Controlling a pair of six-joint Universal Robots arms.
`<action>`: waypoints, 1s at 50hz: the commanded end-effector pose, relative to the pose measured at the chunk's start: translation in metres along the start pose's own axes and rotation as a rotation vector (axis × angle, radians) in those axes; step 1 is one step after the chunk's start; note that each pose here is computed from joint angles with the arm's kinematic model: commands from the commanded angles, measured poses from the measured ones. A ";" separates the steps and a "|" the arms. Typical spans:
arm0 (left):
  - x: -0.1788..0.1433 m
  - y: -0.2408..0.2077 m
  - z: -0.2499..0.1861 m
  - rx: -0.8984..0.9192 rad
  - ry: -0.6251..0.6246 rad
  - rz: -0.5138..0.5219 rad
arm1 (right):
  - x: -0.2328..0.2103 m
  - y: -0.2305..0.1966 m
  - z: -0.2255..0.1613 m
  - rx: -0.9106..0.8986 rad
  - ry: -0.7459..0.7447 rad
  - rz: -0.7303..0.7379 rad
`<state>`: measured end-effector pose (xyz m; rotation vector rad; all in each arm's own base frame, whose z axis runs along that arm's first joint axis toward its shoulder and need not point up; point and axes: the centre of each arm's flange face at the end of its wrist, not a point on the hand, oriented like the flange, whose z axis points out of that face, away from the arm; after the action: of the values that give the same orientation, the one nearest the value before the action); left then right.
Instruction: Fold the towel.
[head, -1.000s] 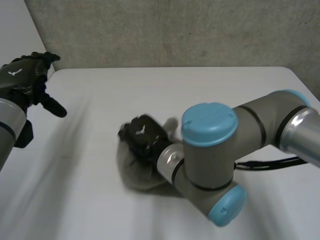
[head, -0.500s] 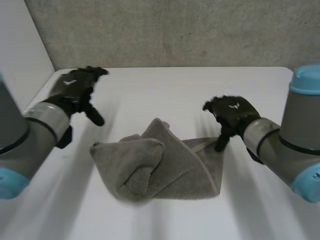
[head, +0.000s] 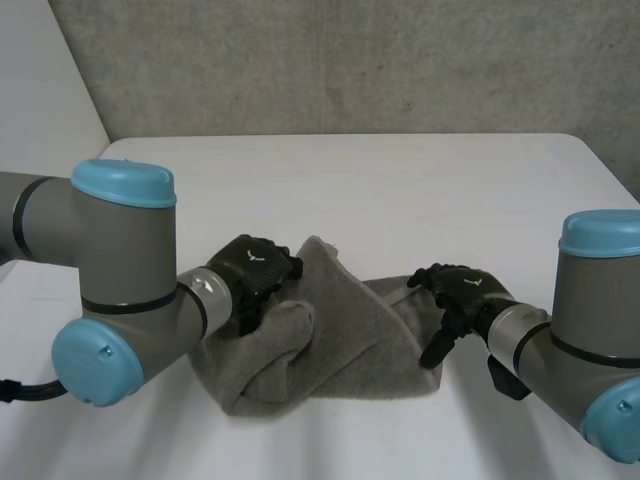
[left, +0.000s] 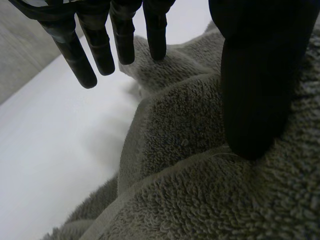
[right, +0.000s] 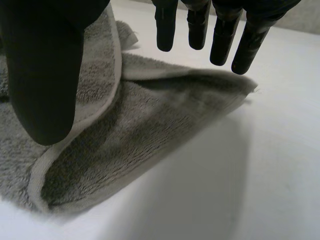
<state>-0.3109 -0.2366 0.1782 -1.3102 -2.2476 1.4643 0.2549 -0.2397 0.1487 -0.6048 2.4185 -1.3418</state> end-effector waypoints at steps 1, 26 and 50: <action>-0.003 -0.004 -0.013 -0.003 -0.009 -0.010 | -0.007 0.008 0.006 -0.026 -0.024 -0.009; -0.001 0.016 -0.046 -0.102 0.002 -0.014 | -0.038 0.020 0.022 -0.047 -0.099 -0.062; -0.125 -0.097 -0.030 0.531 -0.514 0.097 | -0.037 -0.198 -0.002 0.813 0.097 -0.270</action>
<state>-0.2728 -0.2705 0.2381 -1.2155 -2.1837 1.8657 0.3243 -0.2956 0.2343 -0.7286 2.0097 -1.8477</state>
